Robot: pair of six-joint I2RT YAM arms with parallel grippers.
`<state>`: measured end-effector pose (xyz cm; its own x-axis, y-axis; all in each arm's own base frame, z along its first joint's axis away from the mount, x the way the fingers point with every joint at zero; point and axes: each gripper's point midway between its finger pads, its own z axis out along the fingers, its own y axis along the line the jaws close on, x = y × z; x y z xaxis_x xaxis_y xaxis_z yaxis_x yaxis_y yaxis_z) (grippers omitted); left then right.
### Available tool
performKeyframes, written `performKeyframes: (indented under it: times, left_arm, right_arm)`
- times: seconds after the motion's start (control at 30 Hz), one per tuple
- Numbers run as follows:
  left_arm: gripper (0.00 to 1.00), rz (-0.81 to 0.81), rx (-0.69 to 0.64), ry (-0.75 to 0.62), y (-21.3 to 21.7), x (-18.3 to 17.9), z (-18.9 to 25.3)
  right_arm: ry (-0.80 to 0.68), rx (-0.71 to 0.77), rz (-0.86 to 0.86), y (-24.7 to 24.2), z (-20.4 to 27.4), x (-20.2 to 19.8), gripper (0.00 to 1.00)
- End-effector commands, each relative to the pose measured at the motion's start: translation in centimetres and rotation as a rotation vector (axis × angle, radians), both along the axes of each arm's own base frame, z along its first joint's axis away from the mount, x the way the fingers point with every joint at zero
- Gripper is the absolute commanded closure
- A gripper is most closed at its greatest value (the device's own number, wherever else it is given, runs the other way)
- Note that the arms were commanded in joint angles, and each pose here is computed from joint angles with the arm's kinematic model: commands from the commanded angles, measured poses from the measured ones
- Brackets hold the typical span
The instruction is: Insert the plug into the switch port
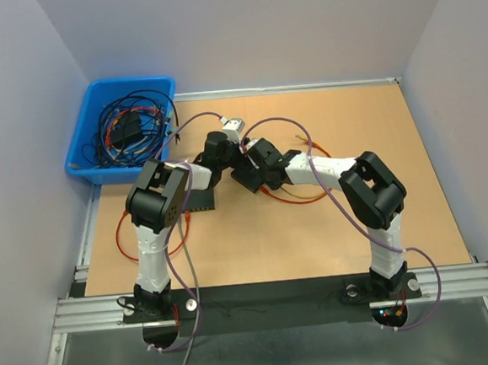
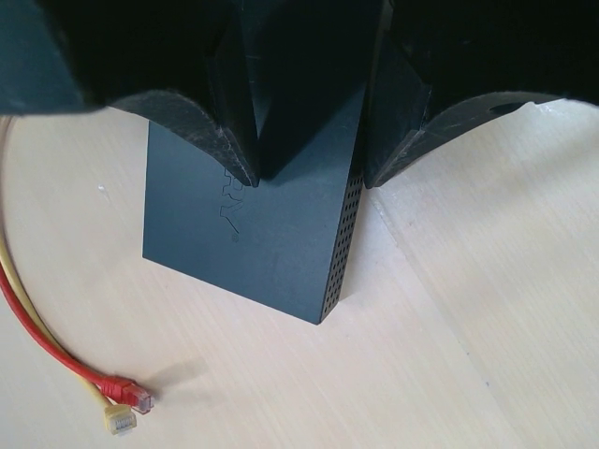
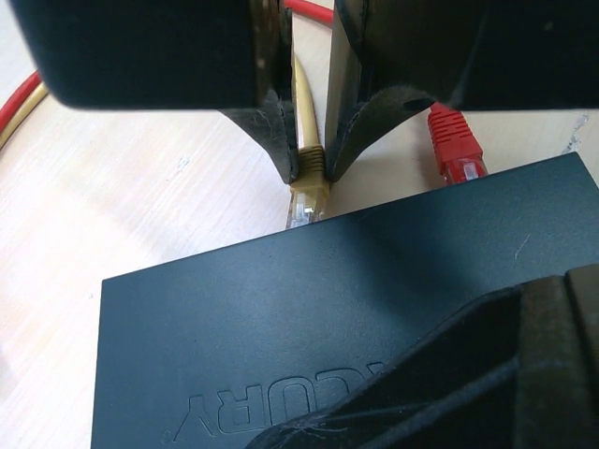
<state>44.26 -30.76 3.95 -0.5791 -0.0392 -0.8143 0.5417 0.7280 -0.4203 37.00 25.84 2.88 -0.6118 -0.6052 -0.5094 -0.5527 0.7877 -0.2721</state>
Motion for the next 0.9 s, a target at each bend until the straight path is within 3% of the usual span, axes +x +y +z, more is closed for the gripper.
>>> performKeyframes:
  times: [0.0, 0.43, 0.87]
  left_arm:
    - [0.44, -0.286, 0.044, 0.277, -3.3, -9.7, -5.8]
    - [0.44, -0.316, 0.064, 0.285, -4.0, -10.3, -6.2]
    - [0.44, -0.294, 0.07, 0.281, -3.7, -9.9, -6.0]
  right_arm:
    - [-0.252, 0.307, 0.109, 7.7, 5.8, 5.1, 1.0]
    - [-0.375, 0.368, 0.119, 9.8, 11.4, 9.1, 0.99]
    - [-0.362, 0.357, 0.089, 9.5, 9.9, 9.9, 1.0]
